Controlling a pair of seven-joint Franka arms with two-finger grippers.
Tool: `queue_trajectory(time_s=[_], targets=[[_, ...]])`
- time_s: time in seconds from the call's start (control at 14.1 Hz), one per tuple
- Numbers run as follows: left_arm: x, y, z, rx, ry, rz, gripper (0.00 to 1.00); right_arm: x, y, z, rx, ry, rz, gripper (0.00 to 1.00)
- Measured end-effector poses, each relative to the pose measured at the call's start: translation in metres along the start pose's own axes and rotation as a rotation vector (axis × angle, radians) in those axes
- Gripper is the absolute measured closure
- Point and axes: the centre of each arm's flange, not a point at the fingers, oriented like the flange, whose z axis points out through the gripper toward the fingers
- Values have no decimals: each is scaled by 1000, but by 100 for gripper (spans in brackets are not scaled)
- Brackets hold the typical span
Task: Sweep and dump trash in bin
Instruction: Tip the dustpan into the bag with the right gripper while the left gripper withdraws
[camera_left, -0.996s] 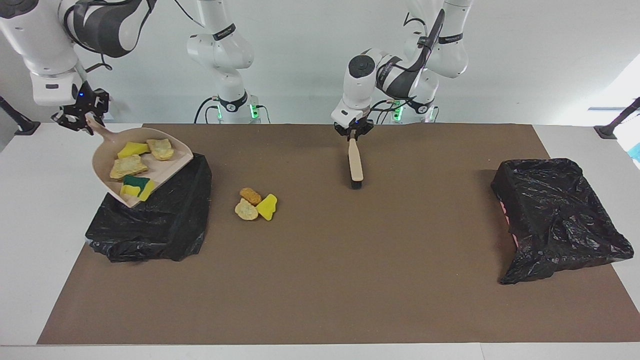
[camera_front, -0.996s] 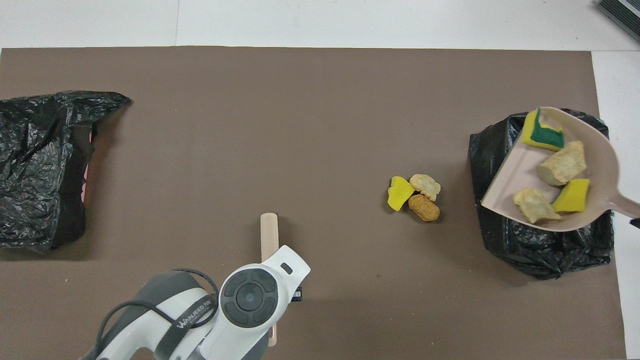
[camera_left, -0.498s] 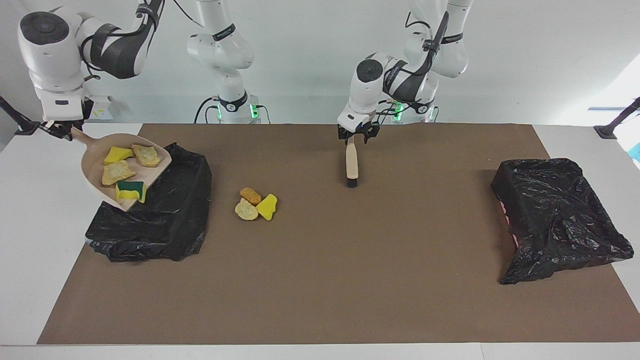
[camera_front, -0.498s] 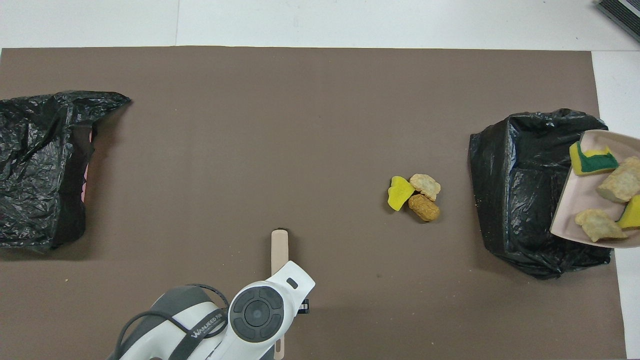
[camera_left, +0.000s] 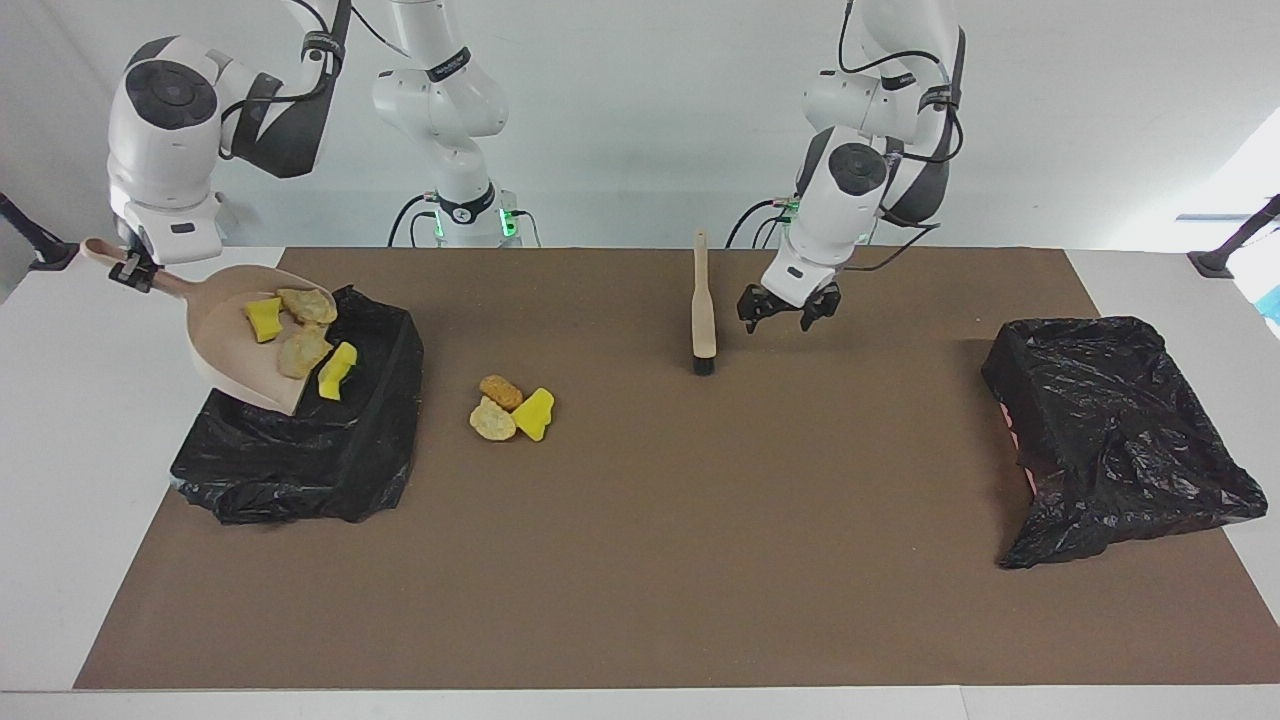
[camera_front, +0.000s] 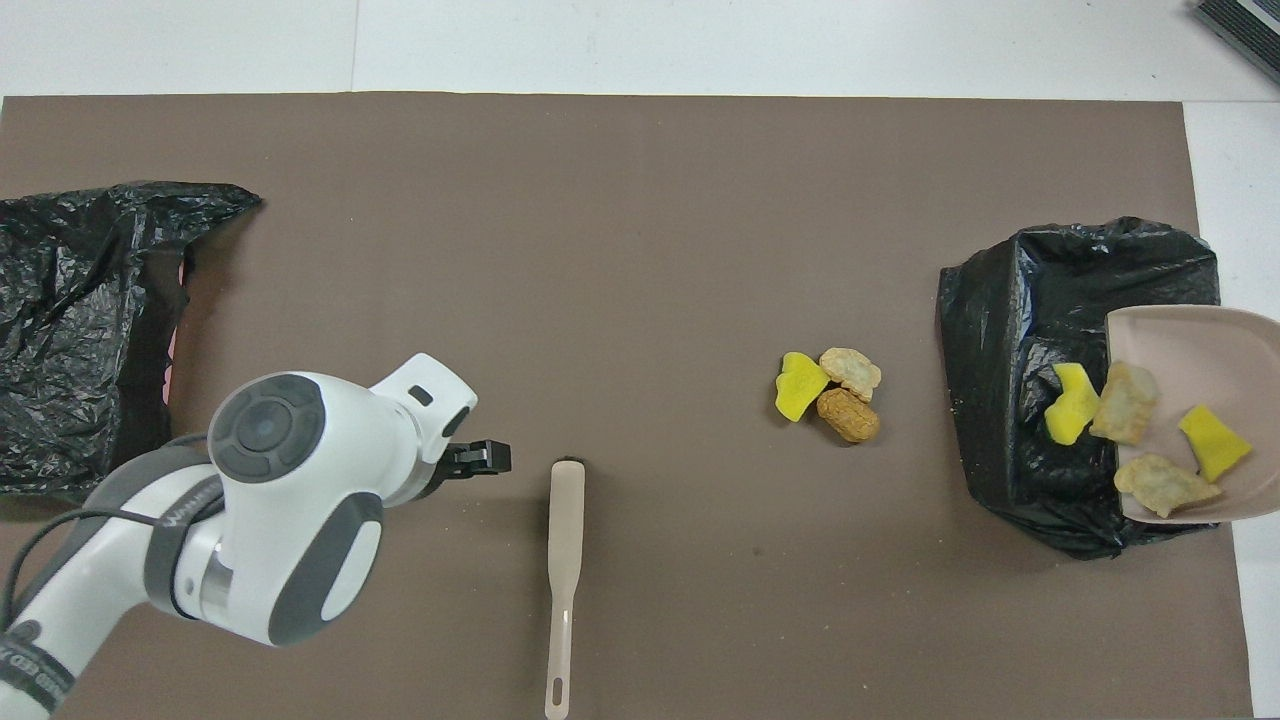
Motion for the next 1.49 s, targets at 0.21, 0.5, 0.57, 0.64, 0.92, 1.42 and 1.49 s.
queue_trajectory(time_s=[0.21, 0.5, 0.57, 0.64, 0.92, 1.42, 1.49], targets=[[45, -38, -28, -7, -2, 18, 0, 8, 5, -11, -28, -56, -87, 69], [84, -87, -69, -19, 13, 42, 0, 16, 12, -28, -63, -133, -136, 69], [88, -97, -80, -21, 11, 51, 0, 13, 13, -29, -66, -157, -141, 69], [91, -104, -92, -20, 9, 62, 0, 9, 12, -29, -66, -172, -142, 69], [96, -127, -133, 2, 10, 67, 0, 5, 12, -29, -65, -194, -143, 69], [94, -163, -205, 24, 13, 44, 0, 4, 12, -51, -51, -271, -160, 69], [94, -164, -208, 30, 16, 53, 0, 7, 13, -60, -50, -283, -162, 69]])
